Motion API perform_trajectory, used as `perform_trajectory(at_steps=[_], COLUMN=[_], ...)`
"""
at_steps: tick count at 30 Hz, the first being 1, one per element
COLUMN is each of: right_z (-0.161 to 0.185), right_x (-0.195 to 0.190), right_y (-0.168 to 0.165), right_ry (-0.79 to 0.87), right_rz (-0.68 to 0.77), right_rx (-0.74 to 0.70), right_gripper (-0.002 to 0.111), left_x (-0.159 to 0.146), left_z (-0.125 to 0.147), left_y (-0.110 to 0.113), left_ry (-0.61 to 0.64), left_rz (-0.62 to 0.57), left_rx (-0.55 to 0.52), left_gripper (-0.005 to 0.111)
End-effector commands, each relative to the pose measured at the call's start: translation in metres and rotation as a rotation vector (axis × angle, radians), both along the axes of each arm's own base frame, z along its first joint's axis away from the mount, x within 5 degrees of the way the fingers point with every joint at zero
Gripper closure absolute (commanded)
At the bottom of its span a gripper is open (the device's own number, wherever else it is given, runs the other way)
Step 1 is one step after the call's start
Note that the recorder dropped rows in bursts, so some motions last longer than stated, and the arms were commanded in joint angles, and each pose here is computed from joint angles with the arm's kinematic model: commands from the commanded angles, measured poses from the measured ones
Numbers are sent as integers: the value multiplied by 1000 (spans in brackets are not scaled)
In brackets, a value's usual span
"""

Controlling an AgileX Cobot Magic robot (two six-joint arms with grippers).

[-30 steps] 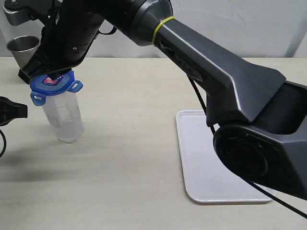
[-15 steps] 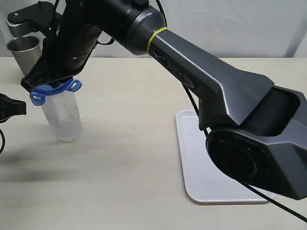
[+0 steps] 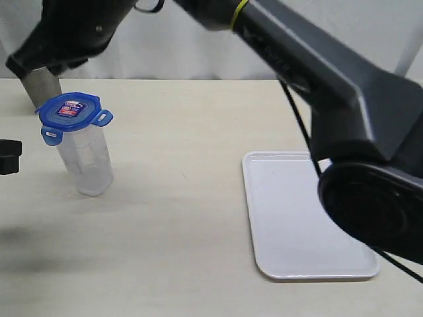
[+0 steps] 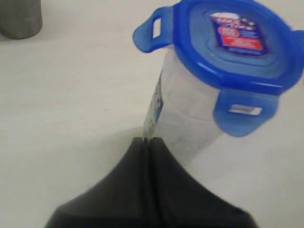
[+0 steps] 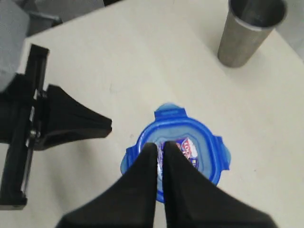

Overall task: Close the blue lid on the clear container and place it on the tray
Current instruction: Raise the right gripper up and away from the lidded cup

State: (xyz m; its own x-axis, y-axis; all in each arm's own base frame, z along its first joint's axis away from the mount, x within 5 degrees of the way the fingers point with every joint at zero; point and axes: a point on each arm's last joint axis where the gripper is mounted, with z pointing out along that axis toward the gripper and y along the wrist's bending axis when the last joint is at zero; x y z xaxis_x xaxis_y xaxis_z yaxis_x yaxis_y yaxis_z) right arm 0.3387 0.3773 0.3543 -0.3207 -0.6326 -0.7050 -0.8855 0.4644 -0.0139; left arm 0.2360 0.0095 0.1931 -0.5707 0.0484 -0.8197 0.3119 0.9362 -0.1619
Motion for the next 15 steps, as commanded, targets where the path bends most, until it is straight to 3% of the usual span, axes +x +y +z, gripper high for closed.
perform_trajectory(at_steps=[1,7,10,12,15], right_z=[54,102,118,125,133], right_x=[-20,-42,-51,-56,-62], right_y=[-21,-44,-52,-56,-60], right_ry=[-90,-160,-185,-199,-202], right_rz=[29,29,39,47,64], right_rx=[69,143,170,182,207], right_gripper=[104,104,104,104,104], left_x=[-8,-6,-13,-13,-11], left_z=[10,20,19,24,40], left_y=[-17,-20,-17,-11,-3], left_ry=[-126,-162,-141,-151,-201], left_rz=[-189,-346,-483,-430,-269], left_rx=[-23,154,363,447,475], left_gripper=[107,107,107,103,88])
